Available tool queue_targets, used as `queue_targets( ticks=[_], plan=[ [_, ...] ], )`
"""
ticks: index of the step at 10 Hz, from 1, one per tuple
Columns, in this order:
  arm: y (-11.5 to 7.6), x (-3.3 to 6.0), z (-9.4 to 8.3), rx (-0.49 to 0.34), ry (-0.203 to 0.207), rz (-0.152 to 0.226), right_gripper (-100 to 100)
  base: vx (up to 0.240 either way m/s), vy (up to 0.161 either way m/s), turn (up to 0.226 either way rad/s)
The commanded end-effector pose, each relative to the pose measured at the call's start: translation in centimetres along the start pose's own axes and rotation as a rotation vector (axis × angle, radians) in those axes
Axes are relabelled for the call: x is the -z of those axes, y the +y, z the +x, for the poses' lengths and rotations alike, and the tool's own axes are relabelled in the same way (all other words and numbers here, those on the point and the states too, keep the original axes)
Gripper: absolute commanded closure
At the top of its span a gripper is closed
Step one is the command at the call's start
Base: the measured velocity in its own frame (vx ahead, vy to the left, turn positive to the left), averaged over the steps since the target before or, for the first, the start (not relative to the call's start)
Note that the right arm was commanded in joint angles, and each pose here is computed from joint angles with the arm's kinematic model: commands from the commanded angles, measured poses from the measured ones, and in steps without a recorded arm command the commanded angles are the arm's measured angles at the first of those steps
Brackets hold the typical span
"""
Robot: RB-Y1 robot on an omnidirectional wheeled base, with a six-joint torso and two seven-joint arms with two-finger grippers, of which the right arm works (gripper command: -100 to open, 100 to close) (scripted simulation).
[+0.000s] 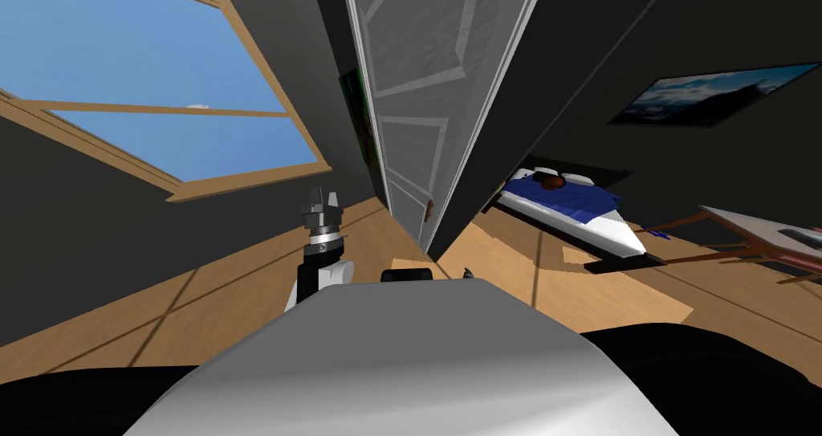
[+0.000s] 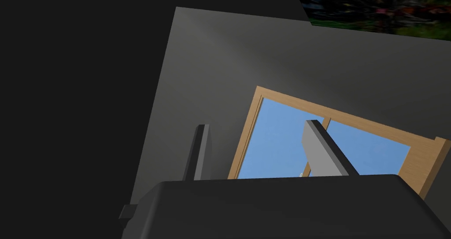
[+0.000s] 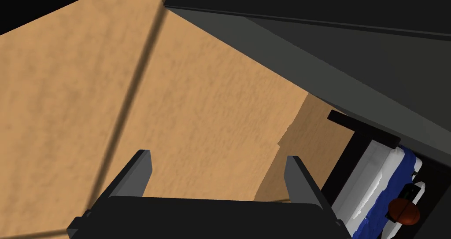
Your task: Push the door open
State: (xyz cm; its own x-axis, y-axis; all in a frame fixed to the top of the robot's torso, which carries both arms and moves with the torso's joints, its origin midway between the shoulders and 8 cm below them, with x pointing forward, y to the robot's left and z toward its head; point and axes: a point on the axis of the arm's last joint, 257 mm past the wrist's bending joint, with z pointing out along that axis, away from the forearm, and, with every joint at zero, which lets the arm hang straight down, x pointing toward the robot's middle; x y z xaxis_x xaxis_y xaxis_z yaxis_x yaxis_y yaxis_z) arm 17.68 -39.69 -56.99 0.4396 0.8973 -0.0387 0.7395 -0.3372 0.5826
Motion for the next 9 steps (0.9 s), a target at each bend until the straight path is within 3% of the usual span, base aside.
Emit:
queue_targets(
  ticks=[1,5,9],
  plan=[
    [-1.3,-0.21,-0.9,-0.012,-0.018,0.036,-100,0.125,0.091,-0.093],
    [-5.9,-0.09,-3.2,-0.051,-0.078,0.155,-100,0.129,0.091,-0.137],
    [-9.4,0.38,-4.9,-0.080,-0.127,0.242,-100,0.105,0.096,-0.106]
  ],
)
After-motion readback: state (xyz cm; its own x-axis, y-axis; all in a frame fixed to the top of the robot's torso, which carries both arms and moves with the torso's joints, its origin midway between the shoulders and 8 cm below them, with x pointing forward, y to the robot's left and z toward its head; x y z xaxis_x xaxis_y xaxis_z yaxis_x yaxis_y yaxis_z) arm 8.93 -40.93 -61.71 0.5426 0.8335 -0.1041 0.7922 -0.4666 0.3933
